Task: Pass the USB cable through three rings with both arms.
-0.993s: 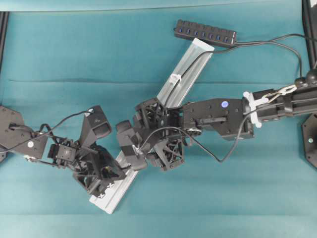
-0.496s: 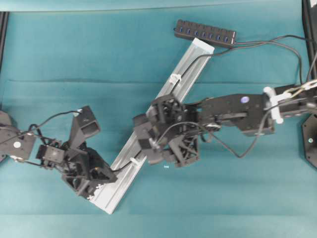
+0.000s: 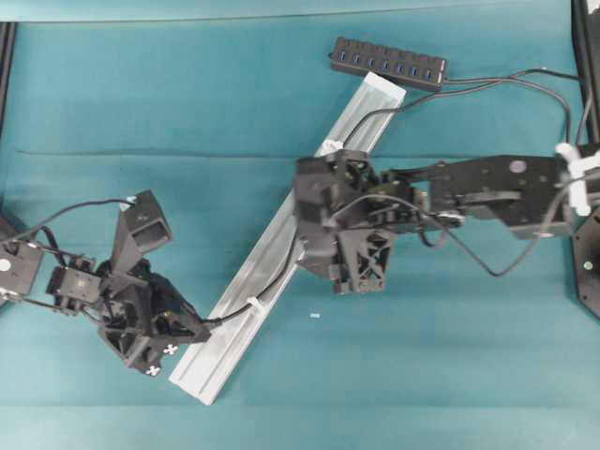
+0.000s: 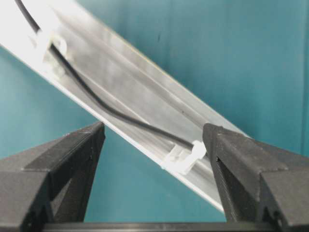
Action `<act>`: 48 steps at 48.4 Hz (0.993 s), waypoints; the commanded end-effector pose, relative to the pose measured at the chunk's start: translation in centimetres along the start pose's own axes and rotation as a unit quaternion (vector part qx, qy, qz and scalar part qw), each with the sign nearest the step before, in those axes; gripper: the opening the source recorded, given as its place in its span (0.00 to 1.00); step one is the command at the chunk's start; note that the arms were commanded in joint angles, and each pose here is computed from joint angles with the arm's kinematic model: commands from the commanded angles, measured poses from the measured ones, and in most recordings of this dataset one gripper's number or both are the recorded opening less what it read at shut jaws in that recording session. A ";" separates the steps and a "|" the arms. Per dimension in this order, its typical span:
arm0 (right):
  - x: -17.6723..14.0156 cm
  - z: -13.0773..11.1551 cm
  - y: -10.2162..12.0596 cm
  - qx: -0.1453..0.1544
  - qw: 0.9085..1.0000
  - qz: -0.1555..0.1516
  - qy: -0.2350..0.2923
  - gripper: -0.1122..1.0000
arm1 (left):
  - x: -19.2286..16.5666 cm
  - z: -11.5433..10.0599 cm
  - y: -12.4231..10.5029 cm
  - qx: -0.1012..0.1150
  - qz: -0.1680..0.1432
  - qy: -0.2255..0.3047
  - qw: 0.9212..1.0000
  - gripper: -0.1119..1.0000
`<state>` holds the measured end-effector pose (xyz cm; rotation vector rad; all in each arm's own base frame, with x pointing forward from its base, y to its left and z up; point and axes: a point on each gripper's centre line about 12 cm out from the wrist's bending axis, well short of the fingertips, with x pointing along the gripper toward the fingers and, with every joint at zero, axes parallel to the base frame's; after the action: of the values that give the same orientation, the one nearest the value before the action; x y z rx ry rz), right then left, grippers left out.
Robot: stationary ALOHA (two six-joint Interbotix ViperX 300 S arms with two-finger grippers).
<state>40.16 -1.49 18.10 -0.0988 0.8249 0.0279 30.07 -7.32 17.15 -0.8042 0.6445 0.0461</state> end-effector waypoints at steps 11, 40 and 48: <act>-1.7 -0.4 0.1 0.074 0.997 -0.003 -0.028 0.87 | -2.4 1.6 -2.3 0.007 -0.033 -0.023 0.999 0.19; -2.5 -1.4 1.2 0.127 0.991 0.007 -0.048 0.87 | -2.7 2.0 -2.8 0.012 -0.033 -0.023 0.999 0.19; -3.0 -1.7 1.4 0.123 0.989 0.008 -0.076 0.87 | -3.7 2.2 -3.2 0.020 -0.044 -0.033 0.998 0.19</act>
<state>36.87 -0.38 18.44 0.1501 0.7129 -0.0596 29.37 -7.13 19.52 -0.7842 0.6305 0.0338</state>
